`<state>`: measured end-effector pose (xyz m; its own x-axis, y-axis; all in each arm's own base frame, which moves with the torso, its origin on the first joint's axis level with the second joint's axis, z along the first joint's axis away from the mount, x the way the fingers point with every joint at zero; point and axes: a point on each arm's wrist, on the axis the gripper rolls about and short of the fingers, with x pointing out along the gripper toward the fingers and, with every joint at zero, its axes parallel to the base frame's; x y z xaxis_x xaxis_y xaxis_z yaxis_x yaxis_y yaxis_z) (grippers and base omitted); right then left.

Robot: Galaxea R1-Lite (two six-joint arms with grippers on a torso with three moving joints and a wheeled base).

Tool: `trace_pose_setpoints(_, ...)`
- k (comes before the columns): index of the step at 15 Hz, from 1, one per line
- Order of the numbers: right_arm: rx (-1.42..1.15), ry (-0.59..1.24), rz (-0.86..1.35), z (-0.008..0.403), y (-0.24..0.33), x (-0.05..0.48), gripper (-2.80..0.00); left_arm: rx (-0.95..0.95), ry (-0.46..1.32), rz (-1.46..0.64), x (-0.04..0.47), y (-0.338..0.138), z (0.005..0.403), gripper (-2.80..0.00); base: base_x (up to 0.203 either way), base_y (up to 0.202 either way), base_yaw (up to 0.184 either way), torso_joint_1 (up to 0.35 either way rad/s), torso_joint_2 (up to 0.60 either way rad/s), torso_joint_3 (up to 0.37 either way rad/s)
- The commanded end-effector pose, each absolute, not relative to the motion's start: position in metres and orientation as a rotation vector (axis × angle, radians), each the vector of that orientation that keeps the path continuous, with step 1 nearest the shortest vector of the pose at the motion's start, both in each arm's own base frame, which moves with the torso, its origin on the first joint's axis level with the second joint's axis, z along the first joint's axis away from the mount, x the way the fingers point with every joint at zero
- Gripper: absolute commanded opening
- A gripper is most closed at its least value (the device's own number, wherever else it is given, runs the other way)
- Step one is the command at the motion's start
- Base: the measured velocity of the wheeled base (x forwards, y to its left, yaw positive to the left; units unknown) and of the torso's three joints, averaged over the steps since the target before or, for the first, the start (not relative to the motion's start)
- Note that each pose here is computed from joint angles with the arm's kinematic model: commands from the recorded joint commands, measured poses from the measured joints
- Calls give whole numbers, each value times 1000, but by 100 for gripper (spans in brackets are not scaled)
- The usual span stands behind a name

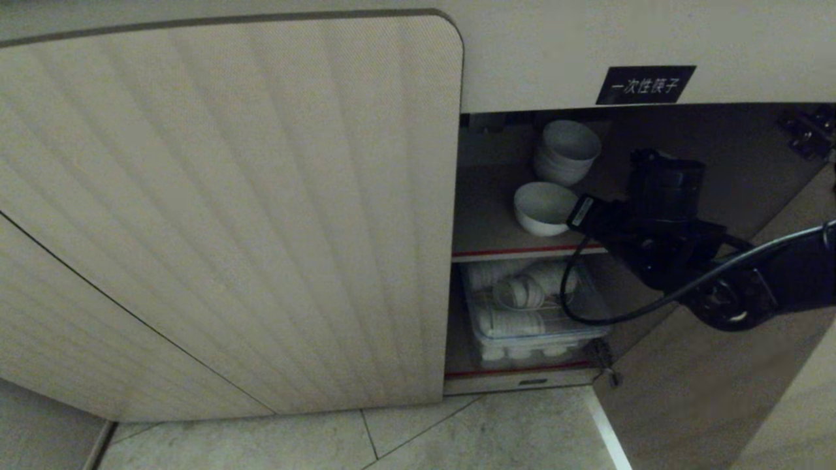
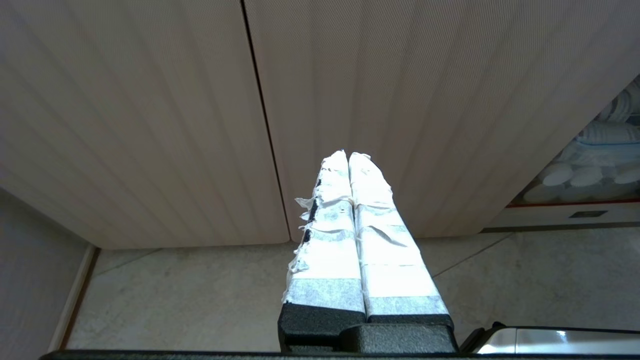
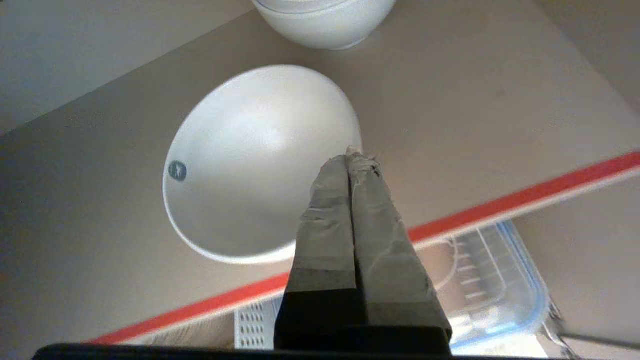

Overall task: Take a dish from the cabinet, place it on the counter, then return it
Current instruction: Close the cabinet door

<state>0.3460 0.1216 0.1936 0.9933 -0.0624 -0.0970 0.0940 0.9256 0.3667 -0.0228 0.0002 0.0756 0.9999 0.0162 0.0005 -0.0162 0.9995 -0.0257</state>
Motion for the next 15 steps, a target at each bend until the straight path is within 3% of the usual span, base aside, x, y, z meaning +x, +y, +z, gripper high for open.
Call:
trace_pose_setpoints(1,387,71,-78,201,118,334,-280,-26,-2,17,-23,0,76,-280,0,0,0,0,0,0)
trace_pose_setpoints(15,291,135,-91,192,94,280,-280,-26,-2,17,-23,0,76,-280,0,0,0,0,0,0)
